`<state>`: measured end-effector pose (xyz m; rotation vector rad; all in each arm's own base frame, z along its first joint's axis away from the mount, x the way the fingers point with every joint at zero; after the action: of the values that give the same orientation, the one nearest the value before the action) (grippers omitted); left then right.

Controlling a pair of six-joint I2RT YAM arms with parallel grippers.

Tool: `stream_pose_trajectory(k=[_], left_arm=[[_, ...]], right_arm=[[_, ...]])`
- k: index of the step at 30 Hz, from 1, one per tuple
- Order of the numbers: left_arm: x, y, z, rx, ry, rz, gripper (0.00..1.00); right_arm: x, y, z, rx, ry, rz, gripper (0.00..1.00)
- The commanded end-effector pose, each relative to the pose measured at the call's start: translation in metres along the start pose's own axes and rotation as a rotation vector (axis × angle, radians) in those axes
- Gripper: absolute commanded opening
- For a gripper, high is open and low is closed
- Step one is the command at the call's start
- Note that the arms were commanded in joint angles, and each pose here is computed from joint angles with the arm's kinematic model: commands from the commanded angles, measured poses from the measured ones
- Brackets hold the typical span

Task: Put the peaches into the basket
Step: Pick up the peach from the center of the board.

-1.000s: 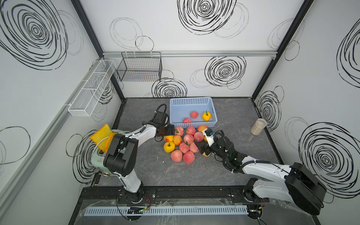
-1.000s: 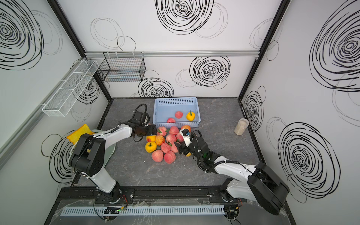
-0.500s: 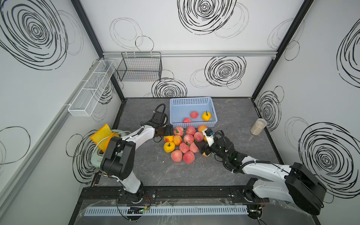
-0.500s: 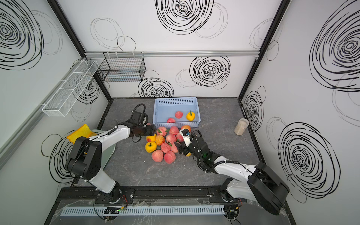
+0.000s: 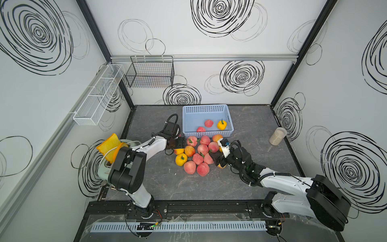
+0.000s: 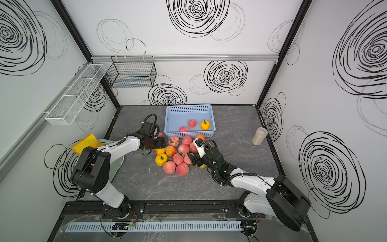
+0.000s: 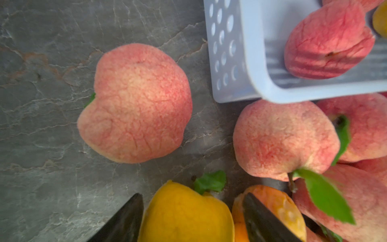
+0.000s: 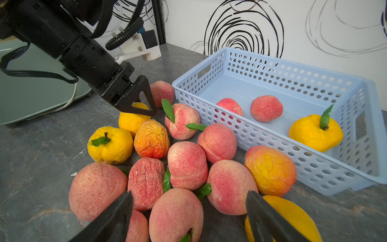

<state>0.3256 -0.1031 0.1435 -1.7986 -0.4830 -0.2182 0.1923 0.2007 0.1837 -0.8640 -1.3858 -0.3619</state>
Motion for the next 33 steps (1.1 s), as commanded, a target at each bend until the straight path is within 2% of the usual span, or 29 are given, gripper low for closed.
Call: stream_pose_trajectory(k=[1,7,14,33], left_arm=[[-0.002,-0.001,0.002,0.026,0.012,-0.004,0.85],[-0.004,-0.011,0.007,0.061,0.021,0.004,0.89],[-0.014,-0.007,0.012,0.071,0.02,0.038,0.91],[-0.019,-0.004,0.011,0.042,0.013,0.036,0.64]], right_arm=[[0.009,0.003,0.001,-0.007,-0.013,-0.033,0.88],[0.009,0.002,0.0,-0.017,-0.015,-0.036,0.88],[0.009,0.002,0.0,-0.019,-0.016,-0.033,0.88],[0.009,0.003,0.0,-0.016,-0.012,-0.039,0.88]])
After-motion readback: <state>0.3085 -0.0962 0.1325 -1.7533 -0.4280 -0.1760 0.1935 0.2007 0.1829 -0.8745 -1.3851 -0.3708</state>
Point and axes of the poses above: each gripper's point midway between its finger pads, its own y axis out along the fingers, its own z axis along the line the jaws close on, x = y × z, the point moved 10 cm from there along -y, back along the fingers, and after that the axes turned 7 degrees about -y, right-handed, at the moved point
